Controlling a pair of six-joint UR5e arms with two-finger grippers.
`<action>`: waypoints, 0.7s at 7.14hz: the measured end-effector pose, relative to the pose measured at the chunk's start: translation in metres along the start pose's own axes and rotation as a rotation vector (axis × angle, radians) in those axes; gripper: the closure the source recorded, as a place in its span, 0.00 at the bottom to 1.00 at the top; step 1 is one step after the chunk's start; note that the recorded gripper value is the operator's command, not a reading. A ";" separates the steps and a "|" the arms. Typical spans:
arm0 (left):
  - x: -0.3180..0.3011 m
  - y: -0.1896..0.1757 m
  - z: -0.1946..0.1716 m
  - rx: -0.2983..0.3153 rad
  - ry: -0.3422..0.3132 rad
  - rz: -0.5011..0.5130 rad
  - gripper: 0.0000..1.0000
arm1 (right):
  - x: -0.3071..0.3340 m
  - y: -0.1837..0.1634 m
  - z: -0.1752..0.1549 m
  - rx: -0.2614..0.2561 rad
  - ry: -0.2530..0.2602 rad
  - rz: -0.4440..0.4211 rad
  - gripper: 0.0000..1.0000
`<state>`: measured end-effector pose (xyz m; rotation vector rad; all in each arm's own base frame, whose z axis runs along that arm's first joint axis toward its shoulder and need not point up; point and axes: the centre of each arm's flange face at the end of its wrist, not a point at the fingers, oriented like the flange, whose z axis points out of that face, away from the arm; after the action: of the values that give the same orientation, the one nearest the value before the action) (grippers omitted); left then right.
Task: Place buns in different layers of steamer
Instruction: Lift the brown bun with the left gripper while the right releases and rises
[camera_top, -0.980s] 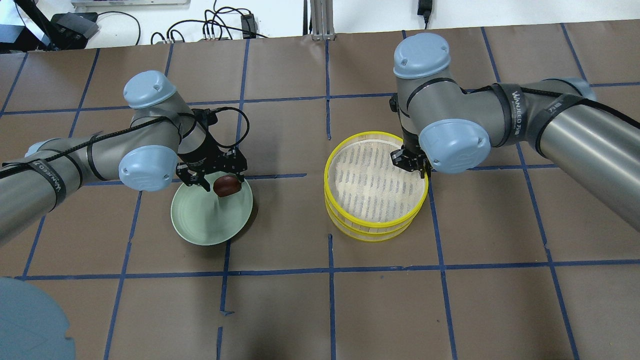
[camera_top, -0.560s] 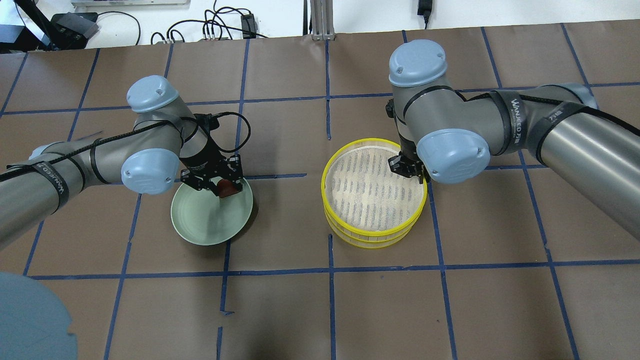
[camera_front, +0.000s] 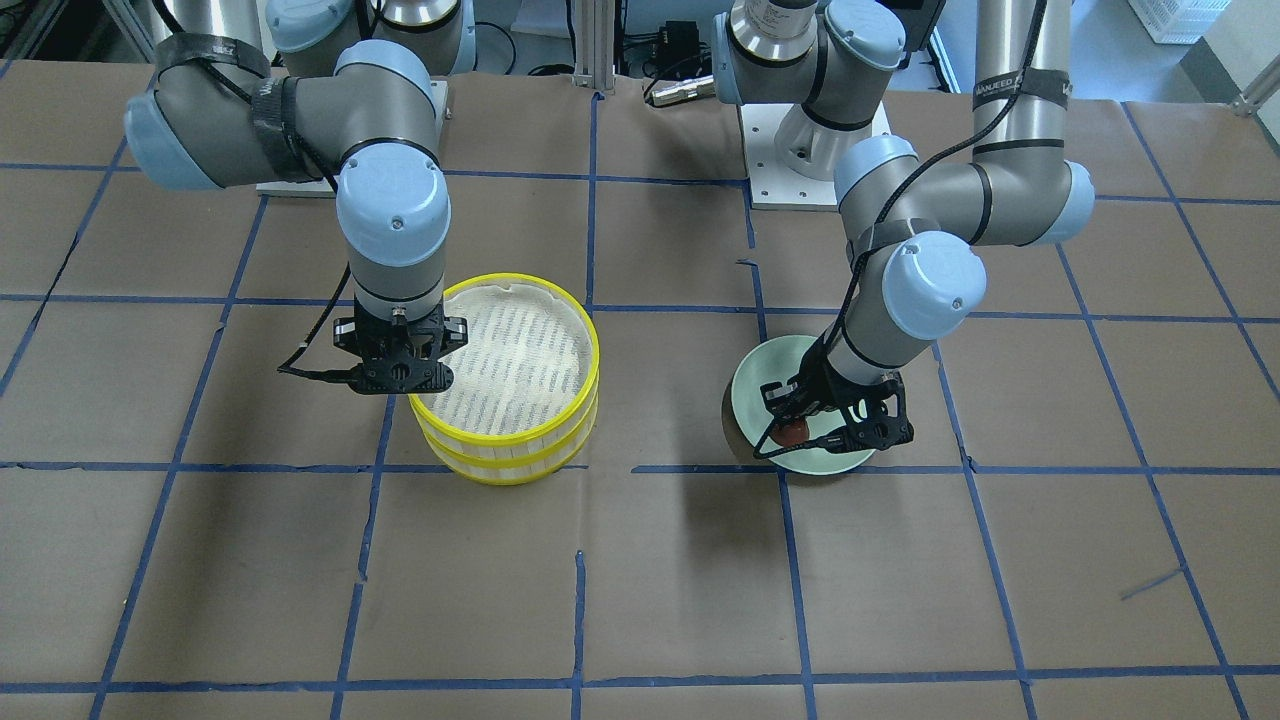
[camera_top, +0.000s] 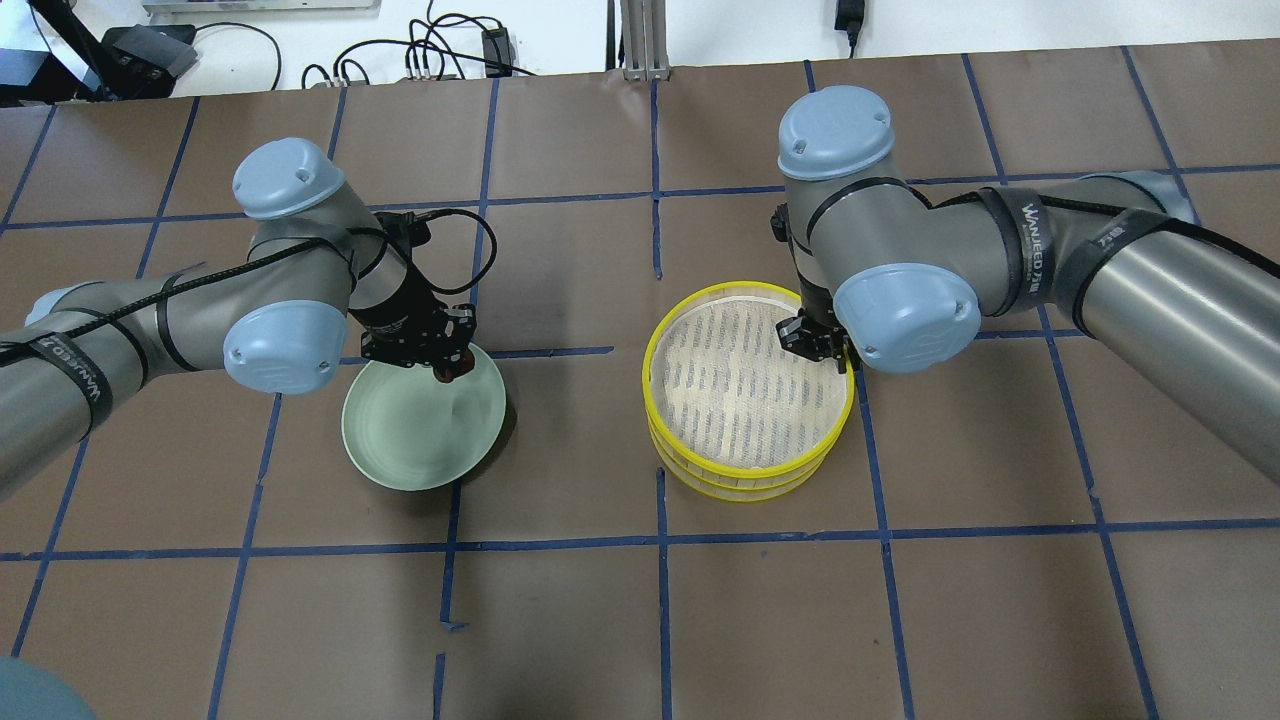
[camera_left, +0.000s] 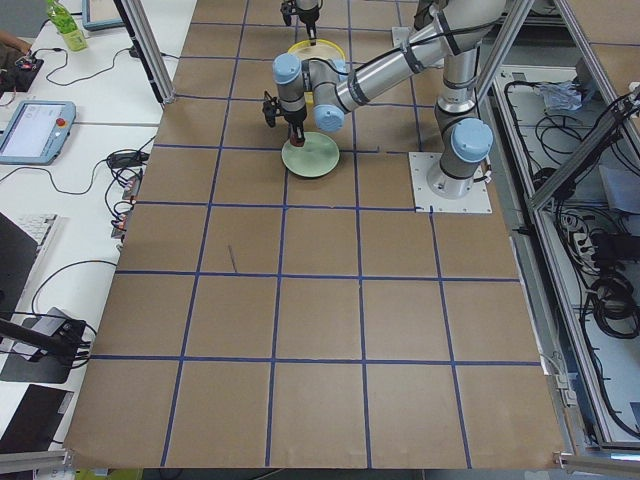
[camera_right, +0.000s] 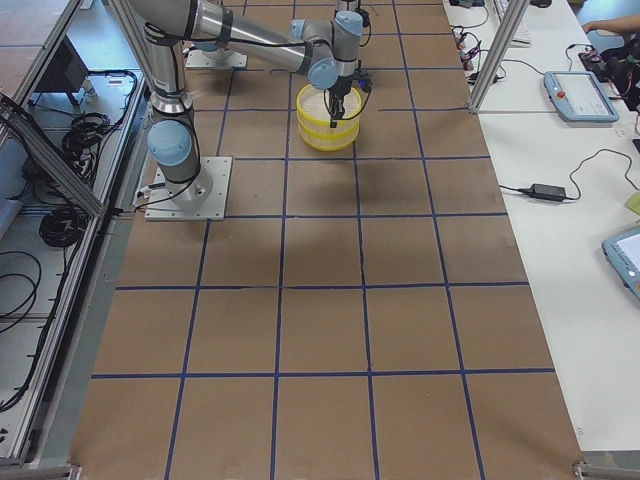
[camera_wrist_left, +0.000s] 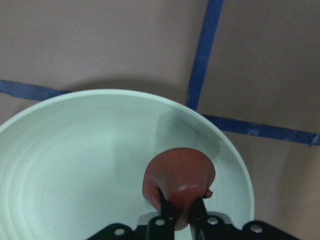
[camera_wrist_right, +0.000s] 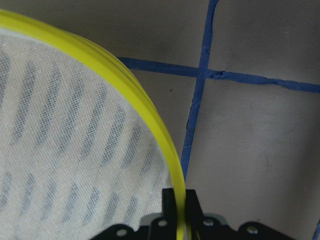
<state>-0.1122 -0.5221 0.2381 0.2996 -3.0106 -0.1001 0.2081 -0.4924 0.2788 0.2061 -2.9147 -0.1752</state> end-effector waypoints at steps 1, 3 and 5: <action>0.002 0.009 -0.027 0.033 0.003 0.002 0.95 | 0.004 -0.002 -0.006 0.011 -0.016 0.010 0.00; 0.013 0.021 -0.060 0.062 0.012 -0.009 0.95 | 0.036 -0.001 -0.064 0.081 -0.126 0.082 0.00; 0.074 0.038 -0.081 0.101 0.031 -0.061 0.95 | 0.080 0.017 -0.136 0.126 -0.234 0.161 0.00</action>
<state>-0.1818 -0.5041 0.3288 0.3991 -2.9815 0.0519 0.1589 -0.5015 0.4289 -0.0326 -3.1597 0.0111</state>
